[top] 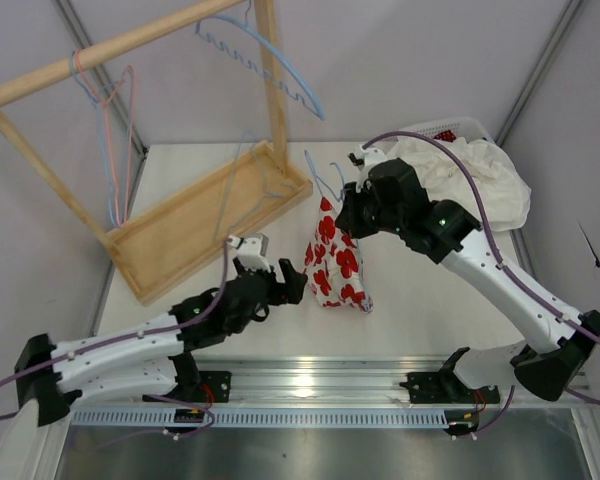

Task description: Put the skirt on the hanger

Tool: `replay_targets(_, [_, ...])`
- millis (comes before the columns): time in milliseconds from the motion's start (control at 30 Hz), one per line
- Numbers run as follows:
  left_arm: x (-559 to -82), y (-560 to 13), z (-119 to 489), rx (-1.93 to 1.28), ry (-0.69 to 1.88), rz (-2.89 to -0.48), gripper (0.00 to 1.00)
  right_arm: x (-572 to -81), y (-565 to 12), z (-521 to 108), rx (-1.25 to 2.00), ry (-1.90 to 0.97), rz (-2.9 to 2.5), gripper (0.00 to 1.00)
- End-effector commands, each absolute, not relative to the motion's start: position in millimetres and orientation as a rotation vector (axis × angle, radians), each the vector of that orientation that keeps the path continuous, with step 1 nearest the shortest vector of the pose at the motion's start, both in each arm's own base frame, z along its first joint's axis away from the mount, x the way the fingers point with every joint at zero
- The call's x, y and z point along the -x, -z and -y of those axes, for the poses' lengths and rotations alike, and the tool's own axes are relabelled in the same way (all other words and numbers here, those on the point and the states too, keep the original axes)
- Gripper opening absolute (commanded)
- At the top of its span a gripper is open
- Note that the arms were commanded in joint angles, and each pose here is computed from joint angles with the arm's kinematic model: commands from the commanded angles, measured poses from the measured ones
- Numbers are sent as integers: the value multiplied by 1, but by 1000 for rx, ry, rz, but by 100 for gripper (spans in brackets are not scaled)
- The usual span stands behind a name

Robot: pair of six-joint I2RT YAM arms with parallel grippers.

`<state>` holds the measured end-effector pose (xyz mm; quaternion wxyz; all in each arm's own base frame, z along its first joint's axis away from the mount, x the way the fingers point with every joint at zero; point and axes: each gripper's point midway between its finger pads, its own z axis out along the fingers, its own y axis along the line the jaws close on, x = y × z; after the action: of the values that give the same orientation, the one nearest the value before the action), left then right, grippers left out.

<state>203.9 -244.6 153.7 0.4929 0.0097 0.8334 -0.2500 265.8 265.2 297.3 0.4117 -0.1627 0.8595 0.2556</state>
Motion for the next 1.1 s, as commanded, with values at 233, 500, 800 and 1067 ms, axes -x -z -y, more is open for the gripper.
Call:
replay_targets(233, [-235, -348, 208, -314, 531, -1681, 99, -236, -330, -274, 763, -660, -2213, 0])
replay_targets(500, [-256, -373, 236, -801, 321, -1485, 100, -224, -354, -281, 784, -761, -2194, 0])
replay_targets(800, [-281, -394, 261, -914, 245, -1323, 97, -205, -365, -293, 842, -907, -2168, 0])
replay_targets(1067, [-298, -378, 288, -1017, 222, -1288, 84, -201, -370, -302, 863, -972, -2146, 0])
